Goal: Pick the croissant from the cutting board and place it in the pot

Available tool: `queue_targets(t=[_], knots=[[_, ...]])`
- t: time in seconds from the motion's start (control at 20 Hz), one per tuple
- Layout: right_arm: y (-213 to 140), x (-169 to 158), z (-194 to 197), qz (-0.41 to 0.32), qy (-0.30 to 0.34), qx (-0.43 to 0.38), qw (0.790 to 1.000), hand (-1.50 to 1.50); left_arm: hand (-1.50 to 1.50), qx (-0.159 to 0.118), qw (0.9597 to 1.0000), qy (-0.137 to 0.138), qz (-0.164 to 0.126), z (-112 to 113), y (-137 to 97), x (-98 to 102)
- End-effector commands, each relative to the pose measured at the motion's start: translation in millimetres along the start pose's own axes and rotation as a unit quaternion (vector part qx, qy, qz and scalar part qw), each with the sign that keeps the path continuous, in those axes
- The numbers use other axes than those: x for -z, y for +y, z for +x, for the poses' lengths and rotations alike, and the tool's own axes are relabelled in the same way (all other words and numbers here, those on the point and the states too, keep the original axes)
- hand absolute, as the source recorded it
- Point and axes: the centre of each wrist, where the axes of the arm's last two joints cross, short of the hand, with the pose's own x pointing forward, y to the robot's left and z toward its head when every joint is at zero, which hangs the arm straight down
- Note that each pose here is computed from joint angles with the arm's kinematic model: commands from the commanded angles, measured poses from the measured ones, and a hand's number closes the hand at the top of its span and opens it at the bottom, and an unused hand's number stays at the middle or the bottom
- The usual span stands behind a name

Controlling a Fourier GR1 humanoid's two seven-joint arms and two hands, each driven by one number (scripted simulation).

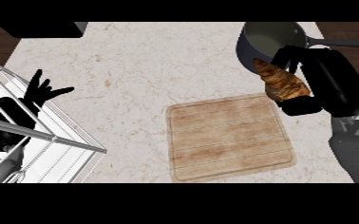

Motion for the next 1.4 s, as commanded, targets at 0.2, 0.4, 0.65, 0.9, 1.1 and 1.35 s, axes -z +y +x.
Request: queue_targets(t=[0.2, 0.4, 0.65, 0.9, 1.1, 1.35], knots=[[-49.4, 5.8, -37.9, -0.071, 0.025, 0.069, 0.995, 1.50, 0.00, -0.006, 1.0000, 0.006, 0.002, 1.1, -15.5, -19.7], [-55.3, 30.6, -49.7, -0.089, 0.032, 0.077, 0.993, 1.50, 0.00, -0.002, 1.0000, 0.004, -0.005, -21.3, -19.4, -30.5], [-44.8, 70.5, -77.9, -0.080, 0.044, 0.090, 0.992, 1.50, 0.00, 0.003, 0.9999, 0.002, -0.012, -7.9, -12.0, -14.7], [-53.9, 88.3, -110.4, -0.080, 0.053, 0.069, 0.993, 1.50, 0.00, -0.003, 0.9999, -0.002, -0.017, -10.2, -17.4, -15.7], [-31.3, 101.3, -124.9, -0.067, 0.054, 0.070, 0.994, 1.50, 0.00, 0.010, 0.9996, -0.013, -0.023, -0.1, -14.4, -6.3], [-27.9, 112.0, -132.7, -0.051, 0.061, 0.026, 0.997, 1.50, 0.00, -0.004, 0.9993, -0.018, -0.032, 5.1, -33.9, -3.6]])
